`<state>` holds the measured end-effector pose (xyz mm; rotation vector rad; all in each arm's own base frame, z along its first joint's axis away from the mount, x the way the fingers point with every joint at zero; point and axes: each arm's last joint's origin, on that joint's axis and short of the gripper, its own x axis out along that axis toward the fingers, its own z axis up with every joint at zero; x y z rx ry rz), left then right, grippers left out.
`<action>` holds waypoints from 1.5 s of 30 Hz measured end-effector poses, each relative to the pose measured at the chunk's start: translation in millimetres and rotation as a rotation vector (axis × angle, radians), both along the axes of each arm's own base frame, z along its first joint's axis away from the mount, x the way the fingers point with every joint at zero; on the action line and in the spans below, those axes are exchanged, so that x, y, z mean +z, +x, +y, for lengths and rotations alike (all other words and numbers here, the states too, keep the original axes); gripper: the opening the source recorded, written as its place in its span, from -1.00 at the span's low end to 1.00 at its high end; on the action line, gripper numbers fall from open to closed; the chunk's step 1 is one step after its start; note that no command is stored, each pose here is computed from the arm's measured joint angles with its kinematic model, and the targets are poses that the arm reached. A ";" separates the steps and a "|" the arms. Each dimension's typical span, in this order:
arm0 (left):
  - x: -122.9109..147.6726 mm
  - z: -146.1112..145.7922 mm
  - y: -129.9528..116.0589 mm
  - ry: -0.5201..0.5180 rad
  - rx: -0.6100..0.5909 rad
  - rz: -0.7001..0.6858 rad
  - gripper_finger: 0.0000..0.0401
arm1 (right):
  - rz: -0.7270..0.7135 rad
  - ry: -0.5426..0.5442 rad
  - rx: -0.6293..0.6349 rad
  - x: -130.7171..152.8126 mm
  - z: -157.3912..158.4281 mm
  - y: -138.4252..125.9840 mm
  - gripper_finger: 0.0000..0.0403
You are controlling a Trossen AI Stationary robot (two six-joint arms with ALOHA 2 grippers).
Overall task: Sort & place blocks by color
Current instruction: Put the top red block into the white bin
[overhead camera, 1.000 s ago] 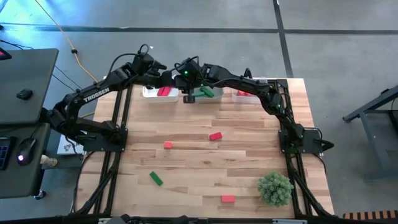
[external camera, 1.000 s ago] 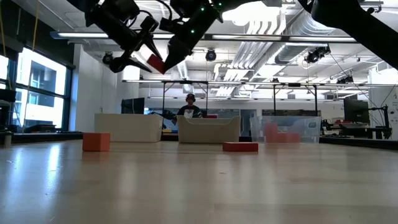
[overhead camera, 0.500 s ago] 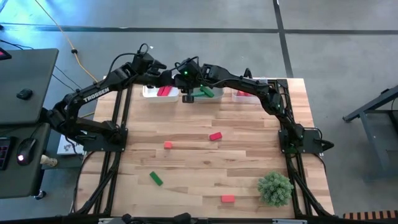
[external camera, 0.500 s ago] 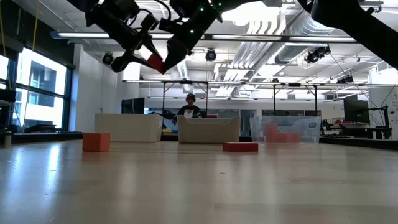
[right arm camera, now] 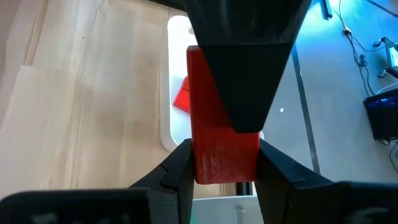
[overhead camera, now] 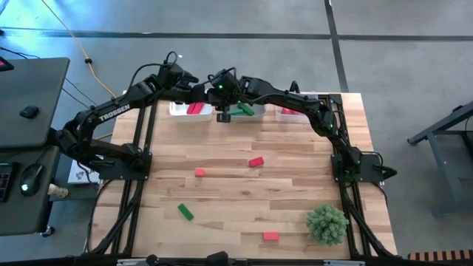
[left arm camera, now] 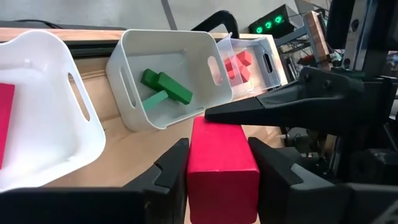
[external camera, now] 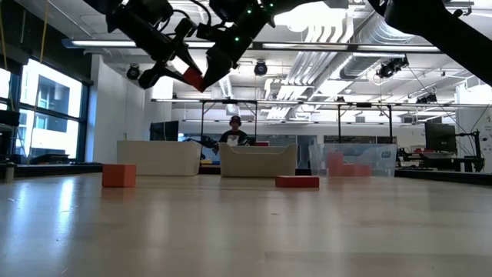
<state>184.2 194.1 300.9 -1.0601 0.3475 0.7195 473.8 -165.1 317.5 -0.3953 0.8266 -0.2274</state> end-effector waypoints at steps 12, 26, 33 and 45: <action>1.9 1.1 1.3 0.041 -0.012 -0.005 -0.45 | 0.010 -0.019 -0.025 0.2 -1.1 -0.8 -0.38; 1.5 1.0 1.4 0.090 -0.030 0.027 -0.46 | 0.025 -0.025 -0.044 -0.5 -1.7 -2.1 0.01; -0.3 1.4 -0.4 0.137 -0.026 0.091 -0.46 | 0.052 -0.074 -0.106 -0.9 -3.0 -3.7 0.04; -10.7 6.1 -17.9 0.209 -0.018 0.341 -0.46 | 0.051 -0.027 -0.298 -4.0 1.0 -7.4 0.04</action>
